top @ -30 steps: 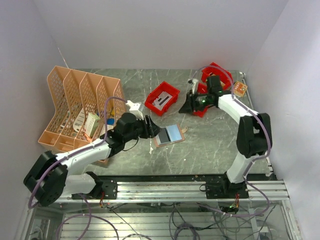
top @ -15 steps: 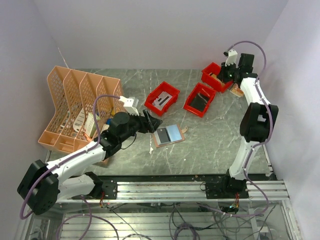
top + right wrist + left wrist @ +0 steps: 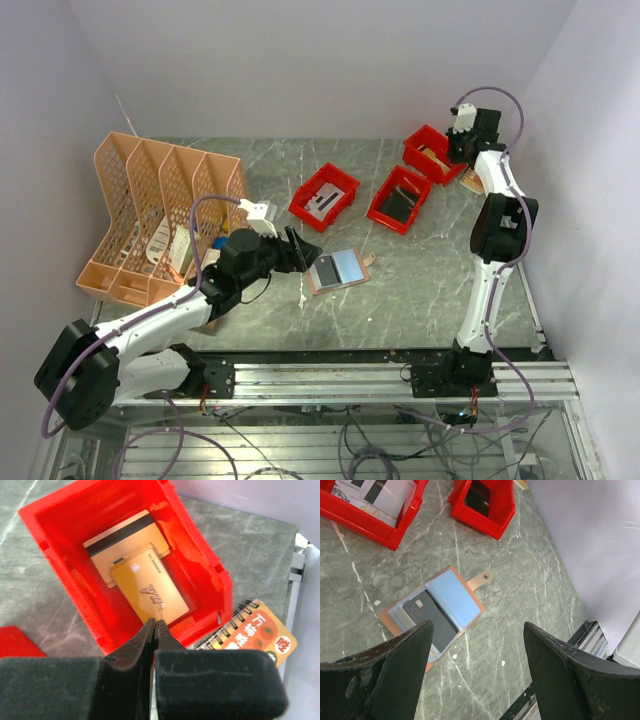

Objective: Put the credit cards into the card holder
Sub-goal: Move the storage box to the center of the board.

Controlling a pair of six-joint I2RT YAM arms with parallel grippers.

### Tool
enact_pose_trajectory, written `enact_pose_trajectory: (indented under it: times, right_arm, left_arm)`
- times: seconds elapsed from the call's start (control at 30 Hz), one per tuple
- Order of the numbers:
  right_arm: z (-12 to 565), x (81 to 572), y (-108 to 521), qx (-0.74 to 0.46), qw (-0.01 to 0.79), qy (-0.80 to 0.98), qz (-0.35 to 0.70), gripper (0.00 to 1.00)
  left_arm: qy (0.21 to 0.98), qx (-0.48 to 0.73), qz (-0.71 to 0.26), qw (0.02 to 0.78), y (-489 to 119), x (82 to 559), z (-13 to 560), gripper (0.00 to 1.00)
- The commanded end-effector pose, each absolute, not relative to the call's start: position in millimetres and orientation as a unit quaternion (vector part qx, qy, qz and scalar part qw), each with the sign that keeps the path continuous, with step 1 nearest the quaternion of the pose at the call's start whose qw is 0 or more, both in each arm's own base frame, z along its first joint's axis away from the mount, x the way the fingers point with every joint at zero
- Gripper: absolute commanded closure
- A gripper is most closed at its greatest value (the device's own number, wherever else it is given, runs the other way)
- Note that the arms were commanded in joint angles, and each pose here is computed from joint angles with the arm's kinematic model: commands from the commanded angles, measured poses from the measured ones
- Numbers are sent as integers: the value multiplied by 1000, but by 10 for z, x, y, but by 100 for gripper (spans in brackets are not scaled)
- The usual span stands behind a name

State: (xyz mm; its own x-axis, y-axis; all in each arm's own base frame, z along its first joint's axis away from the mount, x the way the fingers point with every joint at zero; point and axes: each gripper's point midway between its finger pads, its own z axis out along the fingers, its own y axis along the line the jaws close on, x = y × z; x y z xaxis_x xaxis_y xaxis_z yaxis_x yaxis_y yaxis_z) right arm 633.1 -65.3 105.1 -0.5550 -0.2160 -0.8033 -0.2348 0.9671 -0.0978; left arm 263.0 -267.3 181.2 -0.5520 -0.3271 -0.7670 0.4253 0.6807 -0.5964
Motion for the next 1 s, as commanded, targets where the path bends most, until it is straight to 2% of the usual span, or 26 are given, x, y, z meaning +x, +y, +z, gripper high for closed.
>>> enact_pose_trajectory:
  times: [0.0,0.23,0.43,0.7,0.97]
  right_arm:
    - [924,6403,-805,-135,455,880,5,100]
    - [471,6251,-621,-254,404,877,52,98]
    - [418,5887,-526,-332,370,865,70,98]
    - [463,5324,-315,-369,334,858,127,98]
    - [601,4635,-20,-350,309,863,194,99]
  left_arm:
    - [778,26,-397,487,-2654,2697,1922,16]
    - [782,21,-401,477,-2669,2683,1849,17]
    - [779,17,-408,477,-2660,2658,1820,17]
    - [778,20,-414,472,-2667,2621,1805,17]
    - [772,17,-426,470,-2646,2556,1820,18]
